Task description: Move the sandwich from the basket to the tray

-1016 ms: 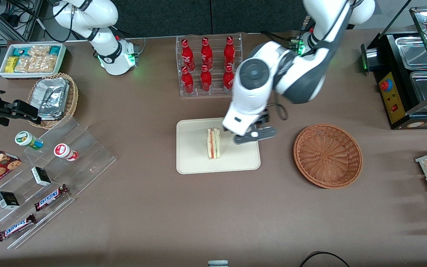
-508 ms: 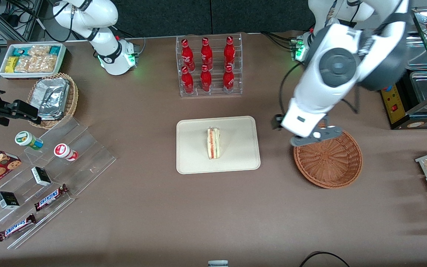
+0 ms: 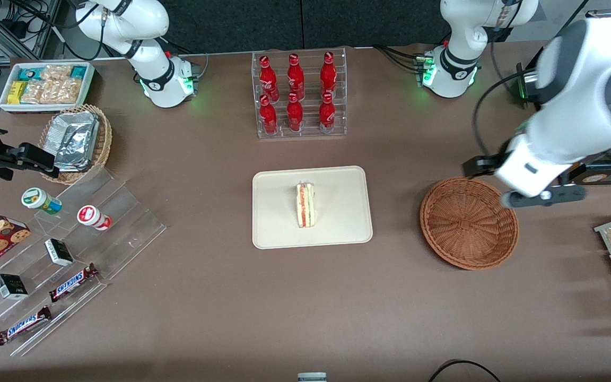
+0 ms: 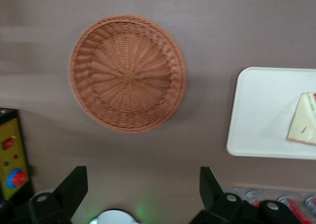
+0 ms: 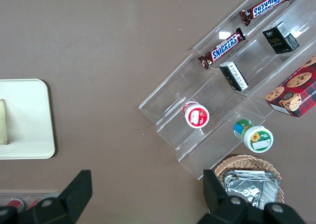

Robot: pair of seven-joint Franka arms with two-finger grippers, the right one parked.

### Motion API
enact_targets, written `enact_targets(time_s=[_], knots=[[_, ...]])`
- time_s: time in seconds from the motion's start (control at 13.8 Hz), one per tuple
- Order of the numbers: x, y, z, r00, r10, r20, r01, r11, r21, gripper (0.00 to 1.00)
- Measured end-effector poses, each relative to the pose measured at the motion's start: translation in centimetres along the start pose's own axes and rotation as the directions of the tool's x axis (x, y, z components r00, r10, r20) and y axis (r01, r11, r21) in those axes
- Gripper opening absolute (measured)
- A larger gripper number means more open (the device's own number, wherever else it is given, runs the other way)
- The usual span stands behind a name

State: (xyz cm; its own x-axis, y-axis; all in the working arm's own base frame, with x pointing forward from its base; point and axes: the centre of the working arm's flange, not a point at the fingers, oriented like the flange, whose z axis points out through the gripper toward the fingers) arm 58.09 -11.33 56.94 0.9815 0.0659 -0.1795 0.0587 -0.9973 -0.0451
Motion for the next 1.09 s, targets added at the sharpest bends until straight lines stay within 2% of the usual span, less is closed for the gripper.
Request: enact_targets(time_s=[0.36, 0.73, 0.87, 1.09], knots=[[-0.7, -5.3, -1.6, 0.999, 0.047, -0.002, -0.047, 0.999, -0.007, 1.00], [-3.4, -11.6, -4.3, 0.991, 0.131, -0.005, -0.131, 0.991, -0.017, 1.00], [-4.1, -12.2, -5.0, 0.992, 0.126, -0.017, -0.126, 0.992, -0.019, 1.00], [-4.0, -11.7, -4.7, 0.991, 0.135, -0.011, -0.135, 0.991, -0.018, 1.00]])
